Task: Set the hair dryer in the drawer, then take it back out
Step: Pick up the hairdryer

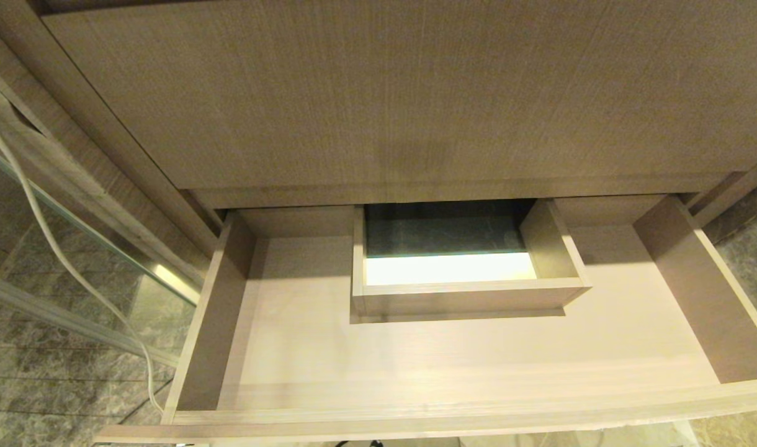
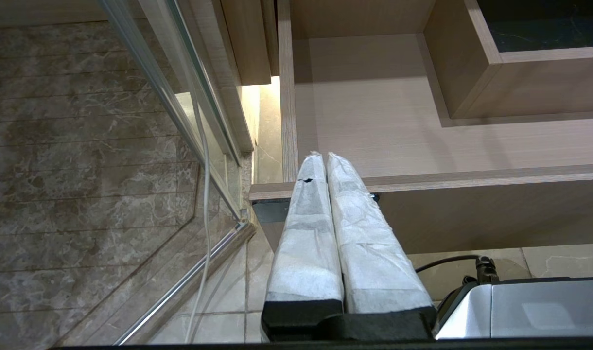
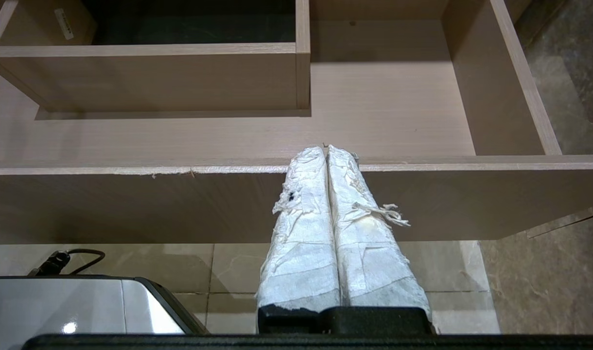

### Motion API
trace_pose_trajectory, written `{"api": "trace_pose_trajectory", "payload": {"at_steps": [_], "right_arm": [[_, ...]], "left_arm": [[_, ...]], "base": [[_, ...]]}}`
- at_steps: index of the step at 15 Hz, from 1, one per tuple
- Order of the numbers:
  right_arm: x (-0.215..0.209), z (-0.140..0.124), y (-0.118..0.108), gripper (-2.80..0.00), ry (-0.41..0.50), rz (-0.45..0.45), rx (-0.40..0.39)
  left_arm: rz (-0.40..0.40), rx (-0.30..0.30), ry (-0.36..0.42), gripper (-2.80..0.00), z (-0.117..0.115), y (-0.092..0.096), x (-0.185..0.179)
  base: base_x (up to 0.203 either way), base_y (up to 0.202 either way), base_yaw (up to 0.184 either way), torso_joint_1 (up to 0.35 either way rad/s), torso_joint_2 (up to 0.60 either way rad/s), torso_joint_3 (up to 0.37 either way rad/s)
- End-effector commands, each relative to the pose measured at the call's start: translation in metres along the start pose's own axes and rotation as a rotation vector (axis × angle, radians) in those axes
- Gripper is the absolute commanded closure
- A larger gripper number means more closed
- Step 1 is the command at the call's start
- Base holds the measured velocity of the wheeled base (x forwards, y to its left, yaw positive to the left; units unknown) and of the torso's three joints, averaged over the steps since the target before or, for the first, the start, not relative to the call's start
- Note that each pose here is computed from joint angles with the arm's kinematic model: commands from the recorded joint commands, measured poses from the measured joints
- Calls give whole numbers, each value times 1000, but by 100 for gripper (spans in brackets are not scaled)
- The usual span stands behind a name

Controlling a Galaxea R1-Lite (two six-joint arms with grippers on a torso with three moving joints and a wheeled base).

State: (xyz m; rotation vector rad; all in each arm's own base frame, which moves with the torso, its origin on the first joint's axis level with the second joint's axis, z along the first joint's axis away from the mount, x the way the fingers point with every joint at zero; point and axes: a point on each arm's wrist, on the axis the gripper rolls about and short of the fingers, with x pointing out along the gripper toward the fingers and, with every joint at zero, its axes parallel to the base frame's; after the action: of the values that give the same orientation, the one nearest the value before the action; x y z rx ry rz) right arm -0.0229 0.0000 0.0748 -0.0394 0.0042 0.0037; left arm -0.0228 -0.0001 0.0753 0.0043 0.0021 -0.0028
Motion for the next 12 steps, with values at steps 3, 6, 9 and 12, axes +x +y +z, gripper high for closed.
{"api": "trace_pose_trajectory", "payload": {"at_steps": [3, 6, 9, 12], "right_arm": [[0, 0, 0, 0, 2, 1, -1], [0, 0, 0, 0, 3, 3, -5], [0, -1, 0, 0, 5, 4, -13], [0, 0, 0, 0, 5, 3, -13]], "left_arm": [[0, 0, 2, 0, 0, 0, 0], [0, 0, 2, 0, 0, 0, 0], [0, 0, 2, 0, 0, 0, 0], [0, 0, 2, 0, 0, 0, 0]], "base": [[0, 0, 0, 0, 0, 0], [0, 0, 0, 0, 0, 0], [0, 0, 0, 0, 0, 0], [0, 0, 0, 0, 0, 0]]}}
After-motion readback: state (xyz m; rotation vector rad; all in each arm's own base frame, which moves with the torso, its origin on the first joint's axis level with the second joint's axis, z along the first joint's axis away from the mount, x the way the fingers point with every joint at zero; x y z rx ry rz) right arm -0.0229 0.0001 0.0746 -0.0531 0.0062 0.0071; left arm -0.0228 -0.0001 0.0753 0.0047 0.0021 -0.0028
